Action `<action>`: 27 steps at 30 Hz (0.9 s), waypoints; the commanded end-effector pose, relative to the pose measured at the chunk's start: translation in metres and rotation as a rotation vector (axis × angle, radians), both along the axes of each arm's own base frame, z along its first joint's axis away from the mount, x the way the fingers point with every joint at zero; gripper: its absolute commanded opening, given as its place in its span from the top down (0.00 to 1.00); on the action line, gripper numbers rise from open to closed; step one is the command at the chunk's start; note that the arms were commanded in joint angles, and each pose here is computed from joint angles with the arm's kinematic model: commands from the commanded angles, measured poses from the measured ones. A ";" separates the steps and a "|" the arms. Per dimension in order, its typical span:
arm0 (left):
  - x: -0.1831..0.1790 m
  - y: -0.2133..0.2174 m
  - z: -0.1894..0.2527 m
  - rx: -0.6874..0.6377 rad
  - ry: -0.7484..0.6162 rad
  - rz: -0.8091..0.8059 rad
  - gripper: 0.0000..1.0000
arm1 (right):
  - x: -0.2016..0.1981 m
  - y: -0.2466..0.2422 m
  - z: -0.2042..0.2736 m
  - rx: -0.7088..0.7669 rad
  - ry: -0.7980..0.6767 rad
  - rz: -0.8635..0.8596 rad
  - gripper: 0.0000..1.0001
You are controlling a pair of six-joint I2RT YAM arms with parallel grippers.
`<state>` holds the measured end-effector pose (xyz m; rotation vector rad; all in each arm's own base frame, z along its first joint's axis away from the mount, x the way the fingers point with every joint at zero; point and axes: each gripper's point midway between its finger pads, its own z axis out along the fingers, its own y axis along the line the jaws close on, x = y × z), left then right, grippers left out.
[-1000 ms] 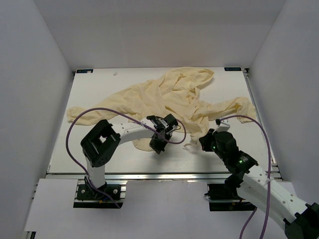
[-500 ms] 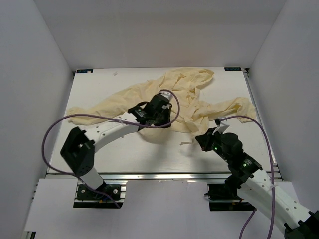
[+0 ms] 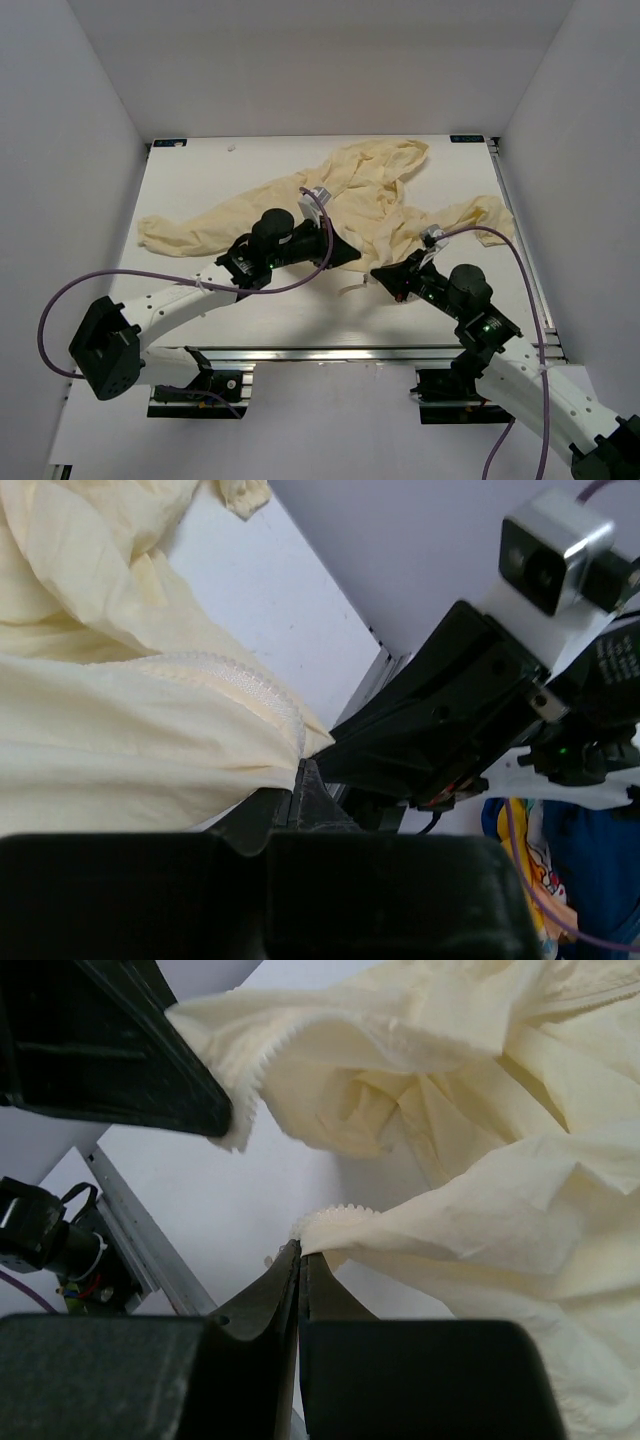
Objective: Zip up the jacket
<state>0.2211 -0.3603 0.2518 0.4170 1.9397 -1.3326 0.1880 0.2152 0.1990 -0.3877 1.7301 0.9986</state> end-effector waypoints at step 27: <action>-0.028 0.013 0.008 -0.231 -0.114 -0.050 1.00 | -0.017 0.015 0.041 0.349 -0.114 0.107 1.00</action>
